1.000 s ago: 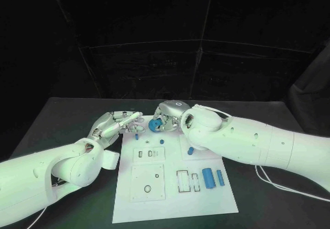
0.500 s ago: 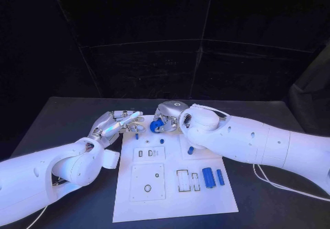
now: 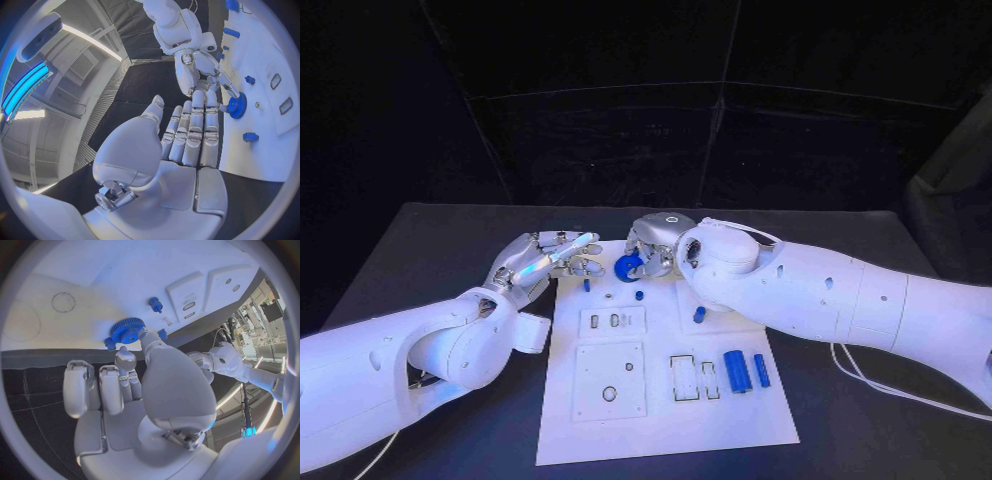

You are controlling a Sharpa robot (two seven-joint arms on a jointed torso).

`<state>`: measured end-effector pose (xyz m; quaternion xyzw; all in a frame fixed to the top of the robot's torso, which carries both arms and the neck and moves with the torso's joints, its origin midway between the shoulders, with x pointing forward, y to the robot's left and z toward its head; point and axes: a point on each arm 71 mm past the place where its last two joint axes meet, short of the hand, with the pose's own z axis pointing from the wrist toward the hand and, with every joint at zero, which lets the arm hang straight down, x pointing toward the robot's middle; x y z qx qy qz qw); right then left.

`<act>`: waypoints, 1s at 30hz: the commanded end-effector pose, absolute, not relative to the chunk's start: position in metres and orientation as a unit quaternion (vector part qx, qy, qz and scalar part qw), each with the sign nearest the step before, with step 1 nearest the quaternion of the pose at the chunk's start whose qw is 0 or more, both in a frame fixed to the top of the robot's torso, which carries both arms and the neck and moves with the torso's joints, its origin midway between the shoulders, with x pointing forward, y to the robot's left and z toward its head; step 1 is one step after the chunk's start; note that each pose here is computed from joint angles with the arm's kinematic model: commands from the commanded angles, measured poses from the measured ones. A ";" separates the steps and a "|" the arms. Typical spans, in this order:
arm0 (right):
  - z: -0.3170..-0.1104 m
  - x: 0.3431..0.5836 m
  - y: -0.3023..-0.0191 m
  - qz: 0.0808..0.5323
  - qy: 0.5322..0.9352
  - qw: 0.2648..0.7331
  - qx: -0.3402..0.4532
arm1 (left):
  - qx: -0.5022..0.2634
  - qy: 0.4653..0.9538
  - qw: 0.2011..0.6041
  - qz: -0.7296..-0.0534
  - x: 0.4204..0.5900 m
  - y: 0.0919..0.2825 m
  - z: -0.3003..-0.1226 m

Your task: Assemble the parts on the task board

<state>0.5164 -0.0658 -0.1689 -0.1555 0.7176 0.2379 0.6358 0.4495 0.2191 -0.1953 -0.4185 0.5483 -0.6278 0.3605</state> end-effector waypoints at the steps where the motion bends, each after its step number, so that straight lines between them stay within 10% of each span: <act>1: -0.169 0.516 -0.066 0.230 0.721 0.632 -0.164 | -0.415 0.550 0.357 -0.631 0.449 0.218 -0.194; 18: -0.156 0.514 -0.085 0.289 0.666 0.679 -0.111 | -0.415 0.550 0.357 -0.631 0.449 0.219 -0.194; 30: -0.150 0.507 -0.190 0.391 0.664 0.637 -0.009 | -0.416 0.549 0.360 -0.629 0.449 0.222 -0.194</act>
